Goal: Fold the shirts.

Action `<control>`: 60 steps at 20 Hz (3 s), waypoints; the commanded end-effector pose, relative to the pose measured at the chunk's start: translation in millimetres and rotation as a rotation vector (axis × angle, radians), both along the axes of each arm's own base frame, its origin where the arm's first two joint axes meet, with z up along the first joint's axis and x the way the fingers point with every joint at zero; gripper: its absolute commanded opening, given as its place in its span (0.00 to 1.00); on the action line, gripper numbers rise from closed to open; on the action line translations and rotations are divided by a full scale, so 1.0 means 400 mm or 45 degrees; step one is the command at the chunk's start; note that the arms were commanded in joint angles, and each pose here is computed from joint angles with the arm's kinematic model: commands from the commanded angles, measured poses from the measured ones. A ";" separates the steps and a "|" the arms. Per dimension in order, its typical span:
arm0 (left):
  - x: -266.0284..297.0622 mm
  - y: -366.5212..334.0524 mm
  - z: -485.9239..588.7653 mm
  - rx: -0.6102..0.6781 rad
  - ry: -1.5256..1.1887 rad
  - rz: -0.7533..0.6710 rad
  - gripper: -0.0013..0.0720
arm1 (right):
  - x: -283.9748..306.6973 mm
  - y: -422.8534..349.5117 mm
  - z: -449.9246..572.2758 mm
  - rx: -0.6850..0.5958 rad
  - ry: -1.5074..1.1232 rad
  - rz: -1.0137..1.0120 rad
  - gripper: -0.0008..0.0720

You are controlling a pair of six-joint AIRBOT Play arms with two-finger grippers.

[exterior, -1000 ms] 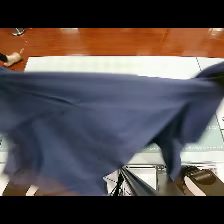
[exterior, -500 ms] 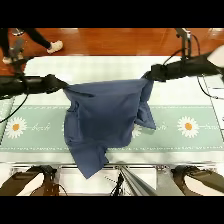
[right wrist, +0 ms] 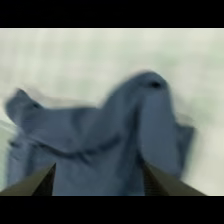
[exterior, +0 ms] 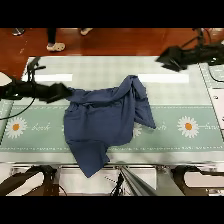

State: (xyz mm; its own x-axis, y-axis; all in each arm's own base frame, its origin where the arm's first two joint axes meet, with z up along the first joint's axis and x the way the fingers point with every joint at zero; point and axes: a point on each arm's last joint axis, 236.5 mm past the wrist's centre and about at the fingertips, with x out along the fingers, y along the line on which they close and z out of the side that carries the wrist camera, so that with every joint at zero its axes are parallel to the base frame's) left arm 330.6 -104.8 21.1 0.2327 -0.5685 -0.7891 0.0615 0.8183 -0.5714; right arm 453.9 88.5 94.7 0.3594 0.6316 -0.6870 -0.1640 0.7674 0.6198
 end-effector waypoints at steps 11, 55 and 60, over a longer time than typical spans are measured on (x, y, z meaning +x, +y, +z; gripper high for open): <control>-0.361 0.023 -0.267 -0.172 0.637 0.174 0.98 | -0.514 -0.064 -0.346 -0.116 0.342 -0.275 0.86; -0.013 -0.045 1.025 -0.244 -1.255 0.042 0.04 | -0.216 0.059 0.770 -0.335 -0.945 -0.040 0.04; -0.267 0.105 1.321 0.278 -1.759 0.382 0.04 | -0.558 -0.044 1.079 -0.472 -1.450 -0.305 0.04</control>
State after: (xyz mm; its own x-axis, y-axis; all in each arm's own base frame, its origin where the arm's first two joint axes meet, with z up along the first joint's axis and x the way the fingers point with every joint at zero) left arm 286.8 -94.4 483.8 0.8643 -0.4997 -0.0568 0.4756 0.8489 -0.2304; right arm 310.1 101.4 459.2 0.8750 0.4231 -0.2355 -0.4224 0.9047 0.0557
